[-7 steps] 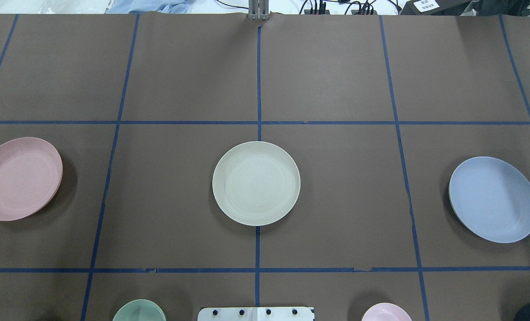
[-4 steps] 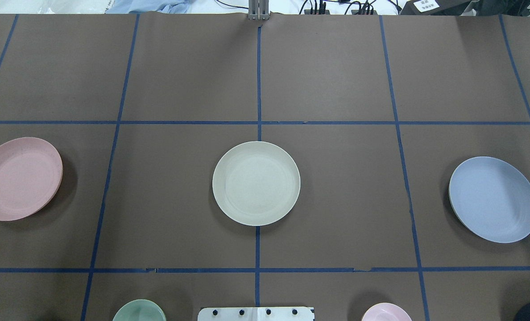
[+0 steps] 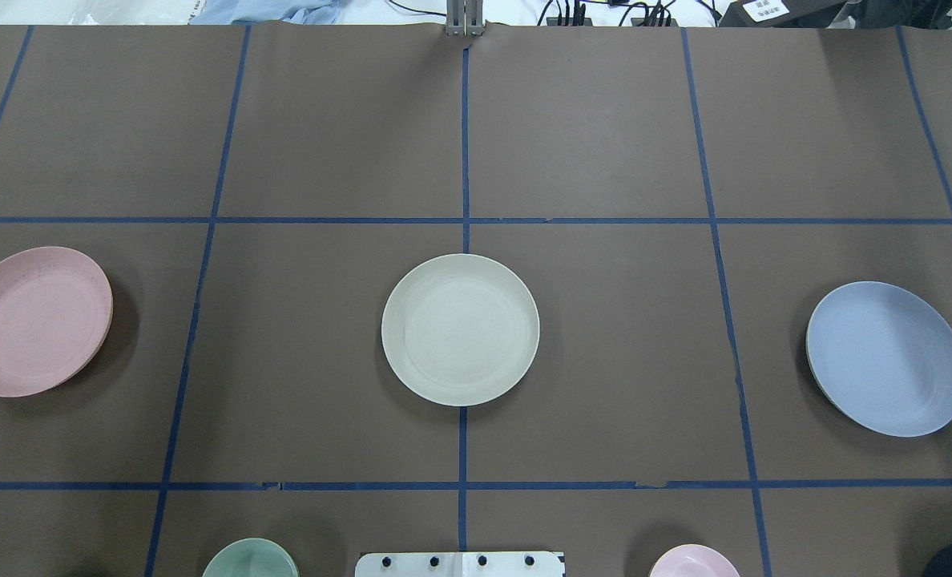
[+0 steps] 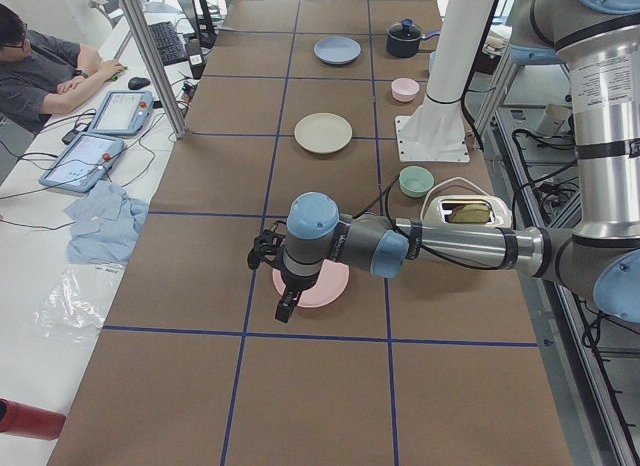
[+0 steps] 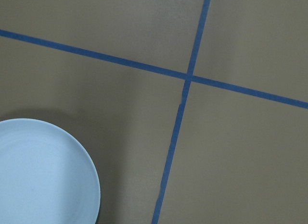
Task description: Stack three plates with pink and blue
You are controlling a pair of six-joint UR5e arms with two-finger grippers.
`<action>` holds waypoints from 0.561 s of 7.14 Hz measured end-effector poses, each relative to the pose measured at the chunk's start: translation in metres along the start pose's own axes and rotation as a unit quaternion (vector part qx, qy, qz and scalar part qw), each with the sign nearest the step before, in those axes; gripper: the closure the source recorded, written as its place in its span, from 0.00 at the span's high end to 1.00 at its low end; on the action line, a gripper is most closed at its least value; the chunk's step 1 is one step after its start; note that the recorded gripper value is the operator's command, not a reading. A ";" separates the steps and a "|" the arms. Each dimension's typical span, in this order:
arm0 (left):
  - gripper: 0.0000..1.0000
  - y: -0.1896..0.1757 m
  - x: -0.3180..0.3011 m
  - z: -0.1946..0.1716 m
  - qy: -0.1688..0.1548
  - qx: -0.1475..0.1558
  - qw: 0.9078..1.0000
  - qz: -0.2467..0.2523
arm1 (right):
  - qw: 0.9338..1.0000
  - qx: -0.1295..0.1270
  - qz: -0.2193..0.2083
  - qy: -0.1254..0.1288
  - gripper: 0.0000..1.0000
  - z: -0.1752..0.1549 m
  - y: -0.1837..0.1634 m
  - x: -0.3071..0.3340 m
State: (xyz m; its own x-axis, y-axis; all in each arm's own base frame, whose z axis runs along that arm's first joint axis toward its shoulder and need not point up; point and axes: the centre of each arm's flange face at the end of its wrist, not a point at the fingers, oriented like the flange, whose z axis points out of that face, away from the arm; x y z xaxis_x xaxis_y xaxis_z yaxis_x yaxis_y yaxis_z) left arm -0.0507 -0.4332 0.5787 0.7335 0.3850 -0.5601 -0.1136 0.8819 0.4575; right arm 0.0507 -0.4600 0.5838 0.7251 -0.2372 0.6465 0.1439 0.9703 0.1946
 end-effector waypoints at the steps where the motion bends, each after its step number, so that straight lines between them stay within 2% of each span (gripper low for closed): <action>1: 1.00 -0.016 0.003 -0.008 -0.015 0.034 0.999 0.028 | 1.000 0.014 -0.012 0.002 1.00 -0.013 -0.009 -0.011; 3: 1.00 -0.062 0.007 -0.029 -0.070 0.105 0.990 0.068 | 0.999 0.039 -0.032 0.006 1.00 -0.035 -0.030 -0.027; 4: 1.00 -0.079 0.007 -0.033 -0.078 0.125 0.987 0.059 | 0.998 0.050 -0.042 0.007 1.00 -0.039 -0.037 -0.031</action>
State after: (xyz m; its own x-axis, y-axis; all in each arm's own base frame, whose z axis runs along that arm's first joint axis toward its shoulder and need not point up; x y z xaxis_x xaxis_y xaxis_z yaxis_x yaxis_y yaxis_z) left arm -0.0589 -0.4914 0.5157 0.8216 0.4179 -0.3877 -0.0507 0.7311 0.6804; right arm 0.0496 -0.4868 0.5279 0.7223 -0.3156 0.6154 0.1362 0.9373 0.3208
